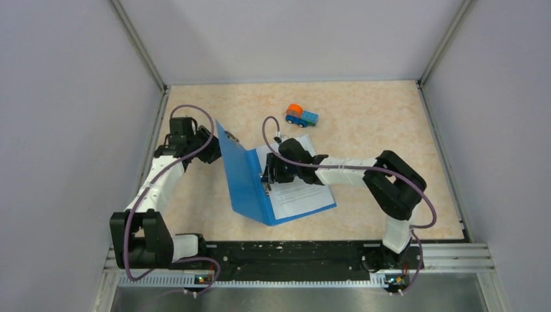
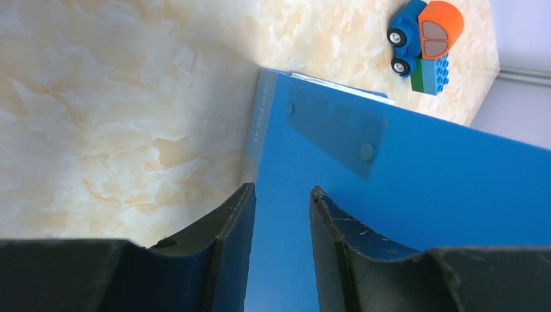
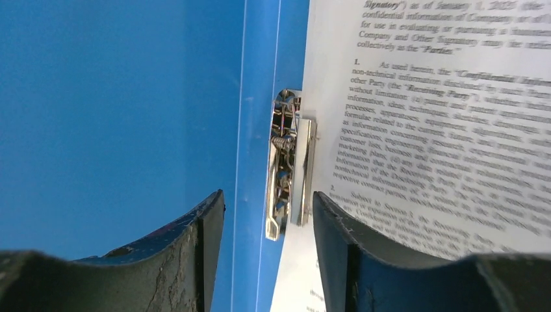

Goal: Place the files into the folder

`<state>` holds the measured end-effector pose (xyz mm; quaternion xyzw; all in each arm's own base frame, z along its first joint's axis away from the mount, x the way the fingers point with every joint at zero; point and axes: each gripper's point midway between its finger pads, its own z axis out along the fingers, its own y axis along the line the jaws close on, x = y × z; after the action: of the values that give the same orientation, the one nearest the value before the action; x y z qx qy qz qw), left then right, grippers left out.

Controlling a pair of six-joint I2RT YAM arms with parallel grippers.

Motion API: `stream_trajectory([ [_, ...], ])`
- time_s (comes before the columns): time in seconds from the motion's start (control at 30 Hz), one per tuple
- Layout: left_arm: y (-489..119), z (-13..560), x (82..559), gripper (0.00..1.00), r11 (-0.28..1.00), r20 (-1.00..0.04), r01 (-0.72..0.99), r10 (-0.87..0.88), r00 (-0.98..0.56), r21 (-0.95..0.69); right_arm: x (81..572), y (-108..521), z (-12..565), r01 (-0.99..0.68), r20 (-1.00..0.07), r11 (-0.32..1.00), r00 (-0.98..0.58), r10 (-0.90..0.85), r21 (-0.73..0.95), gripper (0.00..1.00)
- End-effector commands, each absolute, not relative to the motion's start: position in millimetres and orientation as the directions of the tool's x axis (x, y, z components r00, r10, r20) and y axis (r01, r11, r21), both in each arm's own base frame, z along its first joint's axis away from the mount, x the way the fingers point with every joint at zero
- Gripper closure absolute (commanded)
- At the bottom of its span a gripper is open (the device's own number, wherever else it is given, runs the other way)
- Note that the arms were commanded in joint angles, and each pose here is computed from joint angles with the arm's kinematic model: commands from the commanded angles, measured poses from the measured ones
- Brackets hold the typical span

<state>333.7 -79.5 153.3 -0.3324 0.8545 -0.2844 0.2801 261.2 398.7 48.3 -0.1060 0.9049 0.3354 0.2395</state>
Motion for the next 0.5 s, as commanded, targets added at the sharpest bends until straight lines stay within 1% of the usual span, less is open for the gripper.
stream_trajectory([
  [0.0, -98, 172, 341, 0.59, 0.661, -0.337, -0.309, -0.662, -0.670, -0.684, 274, 385, 112, -0.371, -0.574, 0.706, -0.816, 0.062, 0.604, 0.48],
  [0.1, -116, 178, 343, 0.59, 0.675, -0.346, -0.265, -0.627, -0.698, -0.689, 284, 353, 123, -0.344, -0.600, 0.741, -0.794, 0.099, 0.577, 0.46],
  [0.23, -147, 184, 343, 0.59, 0.687, -0.352, -0.213, -0.584, -0.732, -0.695, 302, 295, 123, -0.266, -0.630, 0.799, -0.757, 0.173, 0.539, 0.42],
  [0.3, -164, 182, 342, 0.60, 0.686, -0.346, -0.196, -0.567, -0.748, -0.701, 305, 261, 111, -0.202, -0.614, 0.829, -0.763, 0.201, 0.522, 0.41],
  [0.47, -211, 168, 333, 0.60, 0.700, -0.325, -0.153, -0.499, -0.803, -0.697, 307, 212, 104, -0.112, -0.611, 0.844, -0.740, 0.281, 0.525, 0.39],
])
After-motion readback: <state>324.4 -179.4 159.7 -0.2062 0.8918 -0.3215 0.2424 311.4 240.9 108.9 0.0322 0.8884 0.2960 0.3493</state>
